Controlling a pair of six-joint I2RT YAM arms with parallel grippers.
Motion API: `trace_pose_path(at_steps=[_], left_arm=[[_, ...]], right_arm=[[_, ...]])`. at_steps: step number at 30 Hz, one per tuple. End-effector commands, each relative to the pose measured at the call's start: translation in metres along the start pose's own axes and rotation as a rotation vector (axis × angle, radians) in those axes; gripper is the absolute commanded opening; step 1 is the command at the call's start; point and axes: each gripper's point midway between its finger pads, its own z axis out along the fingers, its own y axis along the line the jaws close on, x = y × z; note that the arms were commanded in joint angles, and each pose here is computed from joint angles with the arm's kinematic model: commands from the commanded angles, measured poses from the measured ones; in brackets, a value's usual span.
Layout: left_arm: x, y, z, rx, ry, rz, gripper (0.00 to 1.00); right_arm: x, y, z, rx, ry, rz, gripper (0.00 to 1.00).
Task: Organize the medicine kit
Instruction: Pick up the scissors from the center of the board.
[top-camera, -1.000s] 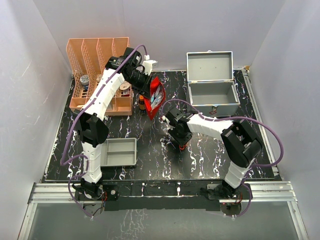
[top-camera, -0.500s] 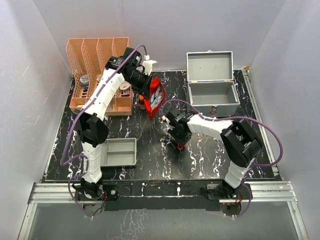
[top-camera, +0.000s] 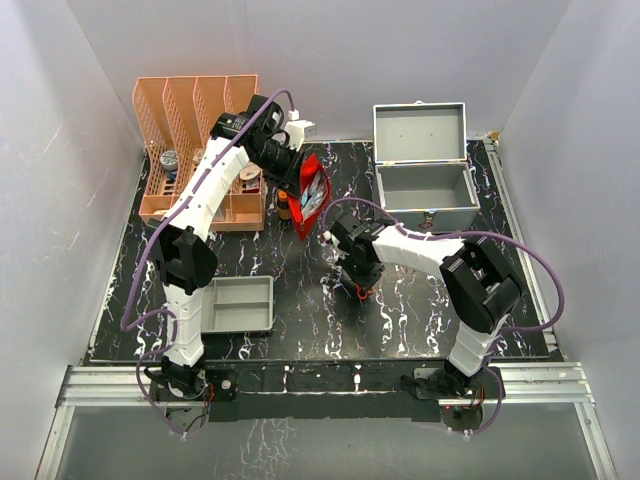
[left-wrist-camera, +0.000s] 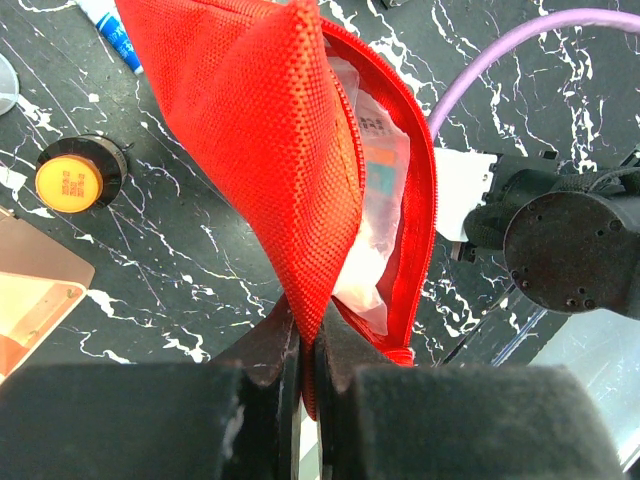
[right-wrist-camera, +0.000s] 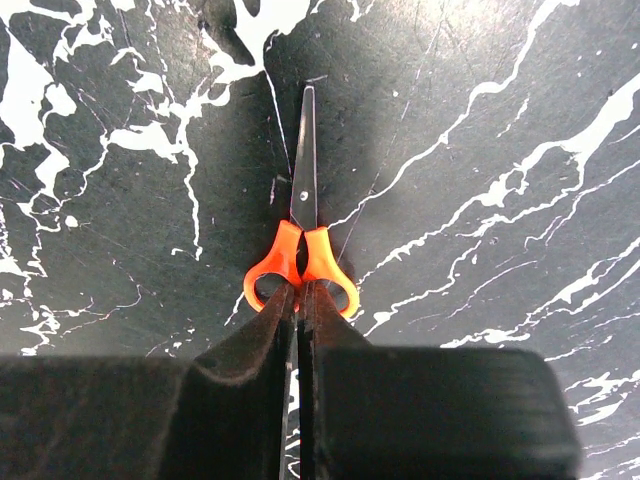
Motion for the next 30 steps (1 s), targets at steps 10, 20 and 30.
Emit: trace_pose_path(at_steps=[10, 20, 30], left_arm=[[-0.011, -0.012, -0.022, 0.011, -0.057, 0.023, 0.0], [-0.013, -0.012, -0.025, 0.004, -0.07, 0.024, 0.0], [-0.015, -0.004, -0.028, -0.049, -0.083, 0.021, 0.0]], right_arm=[[-0.043, -0.023, -0.07, 0.082, -0.11, 0.094, 0.0], [-0.064, -0.052, -0.133, 0.095, -0.241, 0.247, 0.0], [-0.142, -0.028, -0.2, -0.134, -0.444, 0.374, 0.0]])
